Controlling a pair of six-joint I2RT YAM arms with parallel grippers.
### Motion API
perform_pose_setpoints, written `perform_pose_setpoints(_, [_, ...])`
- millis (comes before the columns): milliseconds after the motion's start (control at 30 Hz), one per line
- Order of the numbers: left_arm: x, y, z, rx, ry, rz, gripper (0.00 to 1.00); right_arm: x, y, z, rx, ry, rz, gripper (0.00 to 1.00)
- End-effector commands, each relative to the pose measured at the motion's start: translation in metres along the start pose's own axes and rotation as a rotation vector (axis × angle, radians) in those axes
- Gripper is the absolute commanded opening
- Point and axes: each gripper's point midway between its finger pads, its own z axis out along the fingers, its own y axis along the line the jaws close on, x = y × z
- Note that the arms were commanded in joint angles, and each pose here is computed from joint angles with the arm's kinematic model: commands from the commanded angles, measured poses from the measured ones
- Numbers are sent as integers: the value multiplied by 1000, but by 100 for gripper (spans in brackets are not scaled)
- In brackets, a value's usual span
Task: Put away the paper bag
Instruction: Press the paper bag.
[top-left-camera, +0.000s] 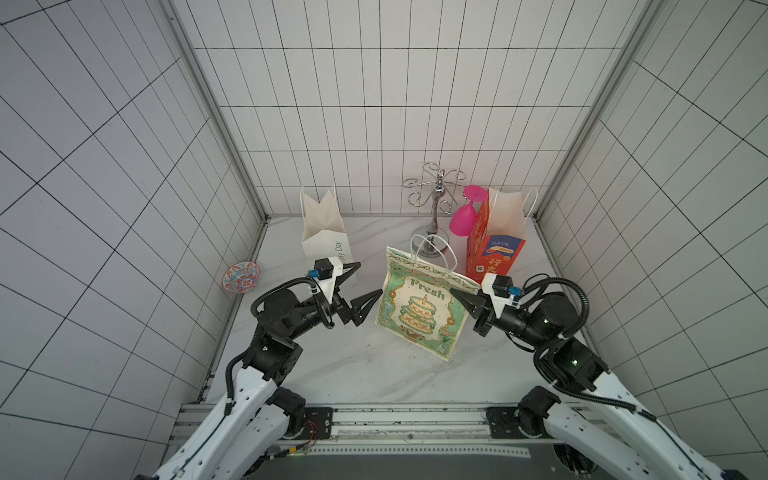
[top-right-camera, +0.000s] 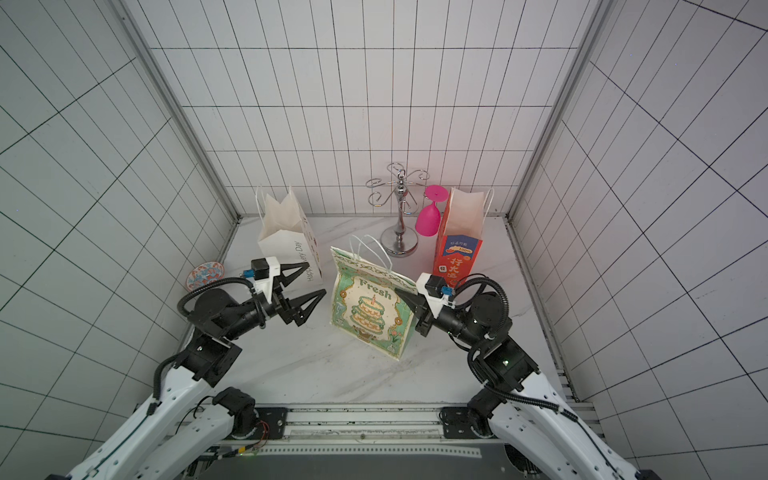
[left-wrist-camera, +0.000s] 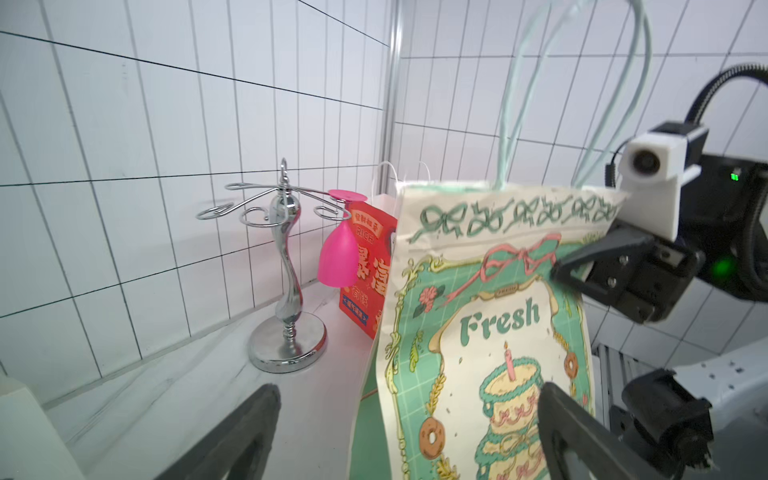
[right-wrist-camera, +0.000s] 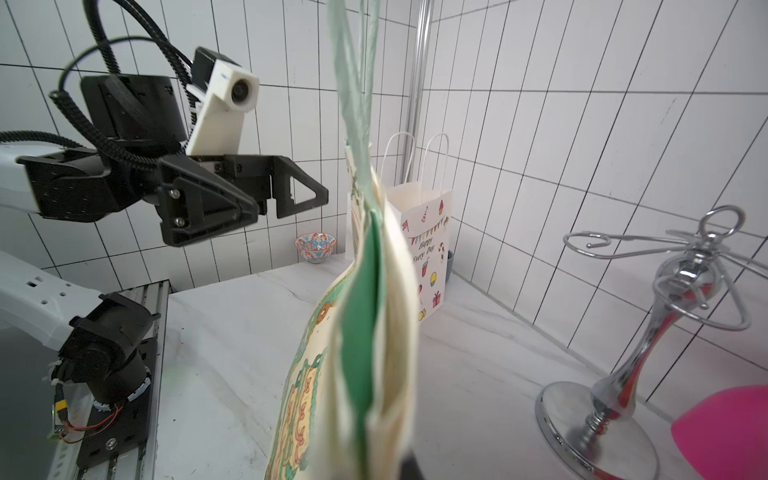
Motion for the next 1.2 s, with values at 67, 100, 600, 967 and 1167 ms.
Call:
perform_pose_setpoints(67, [1,16,3,-92,-14,-246,98,17,-12,19,213,-98,35,0])
perform_pose_setpoints(100, [3,16,4,-100,-11,-261,97,23,-12,23,240,-92,36,0])
perform_pose_setpoints(600, [54,24,3,-247,44,-310,96,109,-3,43,301,83,-7,5])
perform_pose_setpoints(967, [58,47,-4,-331,46,-304,96,125,7,31,242,170,6,43])
perform_pose_setpoints(1167, [59,54,-3,-321,46,-309,96,133,14,16,208,217,33,53])
